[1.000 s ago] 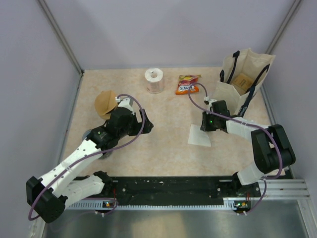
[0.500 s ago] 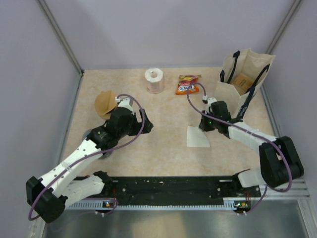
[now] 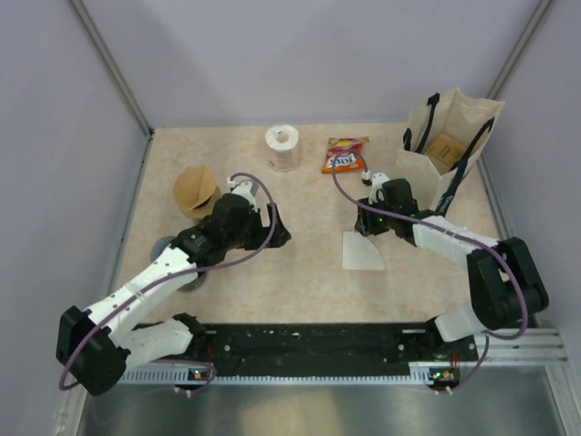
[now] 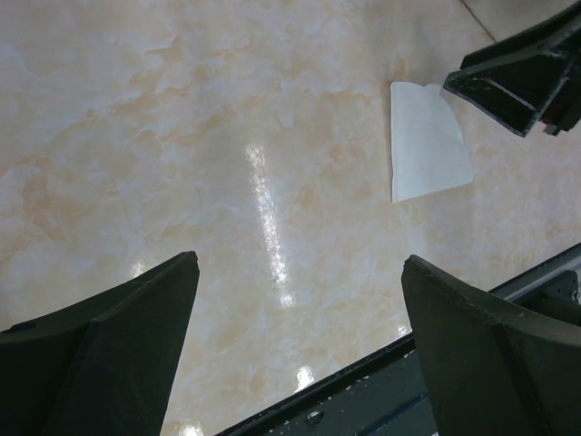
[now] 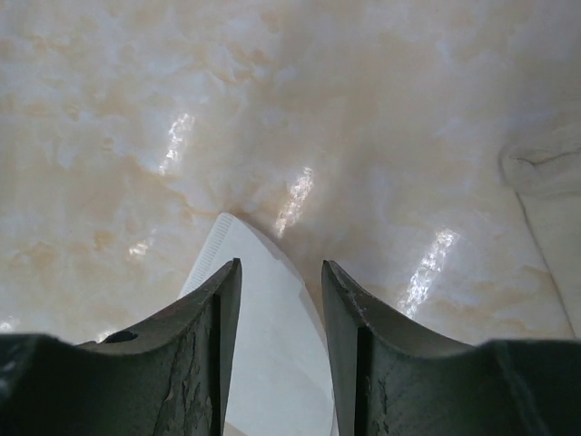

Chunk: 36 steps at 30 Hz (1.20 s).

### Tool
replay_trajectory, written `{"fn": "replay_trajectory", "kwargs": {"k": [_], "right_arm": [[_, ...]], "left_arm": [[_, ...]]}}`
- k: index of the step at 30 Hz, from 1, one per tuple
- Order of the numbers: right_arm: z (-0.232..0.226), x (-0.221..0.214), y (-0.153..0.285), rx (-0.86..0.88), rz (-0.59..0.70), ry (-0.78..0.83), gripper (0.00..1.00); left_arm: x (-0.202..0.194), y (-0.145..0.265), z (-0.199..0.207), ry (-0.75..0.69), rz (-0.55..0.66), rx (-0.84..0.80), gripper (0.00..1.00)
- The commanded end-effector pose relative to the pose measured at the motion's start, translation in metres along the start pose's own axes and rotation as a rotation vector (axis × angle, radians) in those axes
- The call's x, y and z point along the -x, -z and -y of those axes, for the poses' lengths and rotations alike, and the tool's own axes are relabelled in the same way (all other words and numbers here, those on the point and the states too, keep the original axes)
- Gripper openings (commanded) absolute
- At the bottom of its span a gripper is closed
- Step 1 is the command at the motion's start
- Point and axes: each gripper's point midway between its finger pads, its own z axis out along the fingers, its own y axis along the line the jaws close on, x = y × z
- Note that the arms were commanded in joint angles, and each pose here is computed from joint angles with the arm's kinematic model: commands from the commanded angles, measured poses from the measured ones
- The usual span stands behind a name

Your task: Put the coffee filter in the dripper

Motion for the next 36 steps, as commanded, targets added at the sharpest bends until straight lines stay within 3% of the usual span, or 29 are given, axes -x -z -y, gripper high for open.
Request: {"fn": "replay_trajectory", "kwargs": {"k": [1,11,17,20,25,29,32,36], "right_arm": [[-0.005,0.009,-0.022,0.055,-0.044,0.07,0.39],[-0.009,-0.021,-0.027,0.099,-0.149,0.057,0.33],[-0.005,-0.026,-0.024,0.073,-0.163,0.051,0.14],[-0.007,-0.016,-0.017,0.068,-0.128,0.051,0.0],[-0.025,0.024,0.012,0.13,0.01,0.088,0.0],[-0.038,0.056,0.043,0.139,0.102,0.03,0.0],[-0.072,0.063,0.064,0.254,0.156,0.179,0.0],[-0.11,0.062,0.093,0.404,0.265,0.538,0.0]], "left_arm": [[0.0,-0.002,0.009,-0.023,0.004,-0.058,0.99],[-0.001,-0.006,0.005,-0.031,0.007,-0.038,0.99],[0.0,-0.005,0.004,-0.032,0.007,-0.031,0.99],[0.001,-0.003,0.005,-0.029,0.016,-0.034,0.99],[0.004,-0.001,0.009,-0.029,0.02,-0.046,0.99],[0.011,0.005,0.017,-0.047,0.041,-0.083,0.99],[0.018,0.007,0.026,-0.055,0.062,-0.118,0.99],[0.024,0.011,0.043,-0.062,0.057,-0.188,0.99]]}}
